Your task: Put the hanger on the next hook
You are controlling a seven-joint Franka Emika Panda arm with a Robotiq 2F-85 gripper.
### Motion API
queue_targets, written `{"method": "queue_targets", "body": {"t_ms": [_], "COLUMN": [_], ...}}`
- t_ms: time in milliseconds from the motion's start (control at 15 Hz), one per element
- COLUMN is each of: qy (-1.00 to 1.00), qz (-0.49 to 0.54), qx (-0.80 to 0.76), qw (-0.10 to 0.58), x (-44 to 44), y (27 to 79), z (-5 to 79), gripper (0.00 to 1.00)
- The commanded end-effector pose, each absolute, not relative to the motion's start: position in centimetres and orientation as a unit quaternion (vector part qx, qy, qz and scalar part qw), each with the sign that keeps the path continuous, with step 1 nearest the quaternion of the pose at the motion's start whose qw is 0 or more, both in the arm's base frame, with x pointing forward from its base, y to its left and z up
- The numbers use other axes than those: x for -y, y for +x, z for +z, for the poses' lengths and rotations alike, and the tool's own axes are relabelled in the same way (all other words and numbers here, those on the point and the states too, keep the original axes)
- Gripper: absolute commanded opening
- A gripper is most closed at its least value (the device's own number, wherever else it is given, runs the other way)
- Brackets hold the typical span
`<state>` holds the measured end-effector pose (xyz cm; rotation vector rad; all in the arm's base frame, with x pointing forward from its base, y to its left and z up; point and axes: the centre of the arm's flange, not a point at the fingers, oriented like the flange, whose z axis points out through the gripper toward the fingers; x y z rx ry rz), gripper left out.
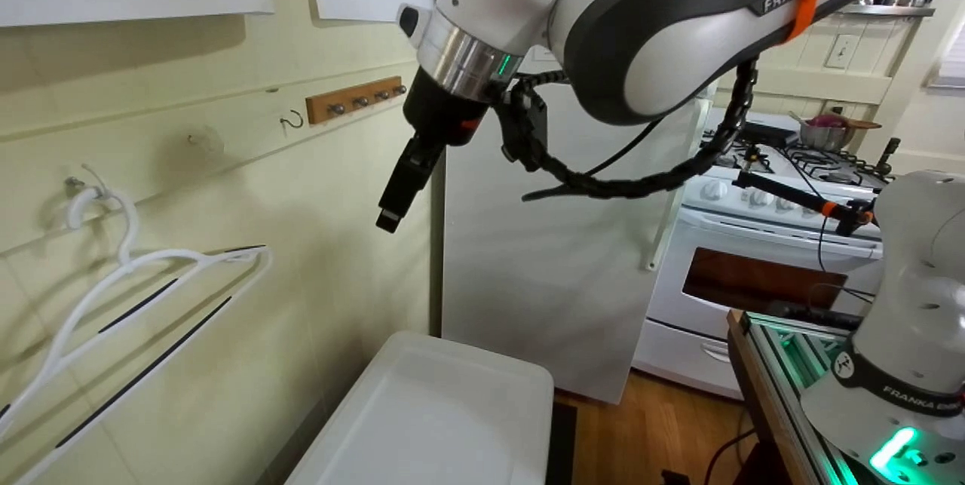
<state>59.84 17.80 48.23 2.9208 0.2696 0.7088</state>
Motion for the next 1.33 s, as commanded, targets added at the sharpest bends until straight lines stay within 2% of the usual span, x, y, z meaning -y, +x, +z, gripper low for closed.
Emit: {"method": "queue_targets", "body": {"t_ms": [0,667,733,1267], "qy": [0.961,0.941,0.949,0.945], "qz": [0.264,0.335,0.312,0.322], "qx": [-0.055,0.026,0.016,0.021], "qw": [0.067,0.048,0.050,0.048], "x": [-23.1,-30.8,-28.9,-30.1], "y": [63.8,69.9,67.3,68.8], "z": [45.3,41.6,42.6,41.8], "gripper": [1.00,1.00,1.00,1.00]}}
